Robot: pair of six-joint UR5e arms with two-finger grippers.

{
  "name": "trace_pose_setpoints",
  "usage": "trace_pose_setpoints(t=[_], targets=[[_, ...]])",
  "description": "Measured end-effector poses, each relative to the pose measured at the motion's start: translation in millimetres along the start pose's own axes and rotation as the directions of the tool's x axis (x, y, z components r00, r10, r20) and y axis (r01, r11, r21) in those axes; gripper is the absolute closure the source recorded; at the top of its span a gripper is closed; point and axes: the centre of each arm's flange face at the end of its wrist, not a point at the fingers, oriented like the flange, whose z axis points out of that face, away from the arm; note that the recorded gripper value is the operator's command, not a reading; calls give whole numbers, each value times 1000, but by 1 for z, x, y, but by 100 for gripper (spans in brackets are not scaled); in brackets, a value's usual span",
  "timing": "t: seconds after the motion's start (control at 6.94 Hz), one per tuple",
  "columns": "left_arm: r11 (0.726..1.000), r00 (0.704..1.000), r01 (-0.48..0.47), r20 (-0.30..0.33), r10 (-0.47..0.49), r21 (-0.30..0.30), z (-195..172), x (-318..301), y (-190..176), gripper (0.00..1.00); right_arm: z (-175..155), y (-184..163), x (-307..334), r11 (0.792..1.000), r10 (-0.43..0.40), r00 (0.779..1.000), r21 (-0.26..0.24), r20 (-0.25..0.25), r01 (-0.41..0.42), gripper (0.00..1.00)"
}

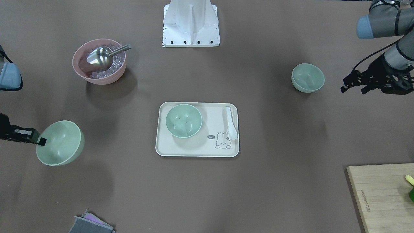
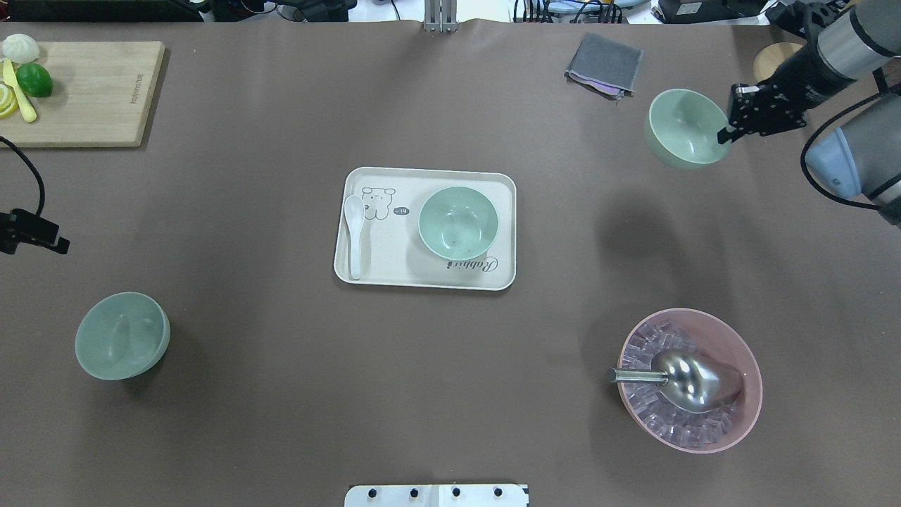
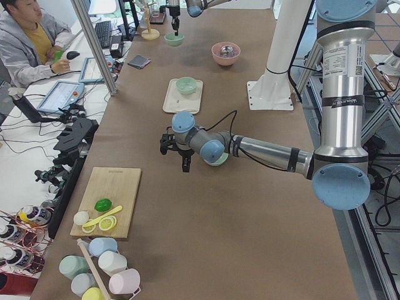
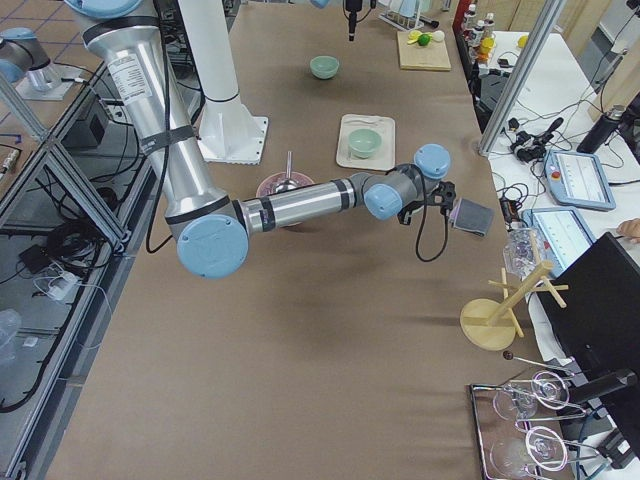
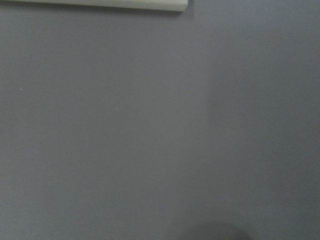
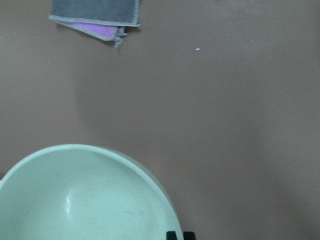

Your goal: Stack green bowls together

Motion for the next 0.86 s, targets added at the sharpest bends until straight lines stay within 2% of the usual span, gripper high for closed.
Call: trace_pose_setpoints(t=[0.29, 0.43, 0.58, 0.72, 0.86], targets=[[996, 998, -70, -12, 69, -49, 29, 17, 30, 13, 9, 14, -74, 997, 71, 997, -14, 36, -71, 100], [993, 996, -93, -16, 92, -76, 41, 24, 42, 20, 19, 26, -105, 995, 95, 995, -16, 40, -94, 100], [988, 993, -115, -22, 114, -102, 51, 30, 52, 41, 34, 39, -133, 994, 106, 994, -11, 36, -106, 100], [984, 991, -130, -27, 127, -121, 59, 34, 61, 76, 51, 51, -156, 994, 108, 994, -3, 28, -108, 100], [982, 991, -135, -30, 132, -131, 63, 36, 65, 100, 62, 60, -172, 994, 109, 994, 2, 24, -109, 100]])
